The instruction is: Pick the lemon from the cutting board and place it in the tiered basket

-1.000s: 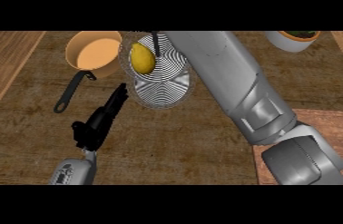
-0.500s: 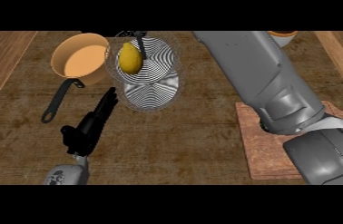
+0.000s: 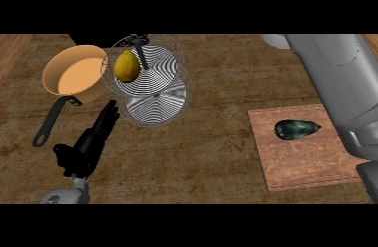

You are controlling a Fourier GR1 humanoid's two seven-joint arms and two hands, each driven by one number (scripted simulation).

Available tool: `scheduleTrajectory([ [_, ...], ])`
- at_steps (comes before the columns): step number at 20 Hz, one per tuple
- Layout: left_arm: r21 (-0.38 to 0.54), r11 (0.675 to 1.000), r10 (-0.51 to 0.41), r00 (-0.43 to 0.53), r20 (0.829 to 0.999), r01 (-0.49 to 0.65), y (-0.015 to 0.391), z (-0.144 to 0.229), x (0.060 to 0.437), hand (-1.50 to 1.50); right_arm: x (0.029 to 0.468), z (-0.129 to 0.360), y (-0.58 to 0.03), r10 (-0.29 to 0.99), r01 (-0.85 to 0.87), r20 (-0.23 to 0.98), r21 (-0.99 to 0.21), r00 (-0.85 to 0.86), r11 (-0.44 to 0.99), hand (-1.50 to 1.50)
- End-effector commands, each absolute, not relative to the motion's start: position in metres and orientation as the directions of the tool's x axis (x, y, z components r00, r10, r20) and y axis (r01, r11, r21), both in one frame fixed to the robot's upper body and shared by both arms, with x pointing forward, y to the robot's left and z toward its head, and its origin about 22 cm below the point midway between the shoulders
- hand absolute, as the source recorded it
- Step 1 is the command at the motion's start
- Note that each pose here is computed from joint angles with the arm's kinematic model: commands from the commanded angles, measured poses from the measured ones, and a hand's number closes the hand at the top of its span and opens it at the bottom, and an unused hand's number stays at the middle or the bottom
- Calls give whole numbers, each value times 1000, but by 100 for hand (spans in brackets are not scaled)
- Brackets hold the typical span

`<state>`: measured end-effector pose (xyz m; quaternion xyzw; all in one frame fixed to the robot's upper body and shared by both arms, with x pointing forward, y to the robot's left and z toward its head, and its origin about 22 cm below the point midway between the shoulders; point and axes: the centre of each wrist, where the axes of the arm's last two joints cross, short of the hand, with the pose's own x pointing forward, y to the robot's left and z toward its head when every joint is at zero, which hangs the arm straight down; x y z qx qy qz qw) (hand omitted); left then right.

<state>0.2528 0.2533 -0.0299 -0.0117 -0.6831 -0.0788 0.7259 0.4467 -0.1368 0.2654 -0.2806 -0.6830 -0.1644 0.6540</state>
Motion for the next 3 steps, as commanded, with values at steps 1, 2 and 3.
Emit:
scheduleTrajectory([
  [1,95,991,-101,57,993,97,258,-36,251,0,426,256,-185,173,591,985,-147,14,793,-150],
  [2,99,992,-105,72,992,85,268,-31,250,0,420,256,-198,187,564,982,-166,21,809,-150],
  [3,88,991,-95,63,993,104,266,-34,245,0,412,255,-221,197,584,980,-166,10,795,-150],
])
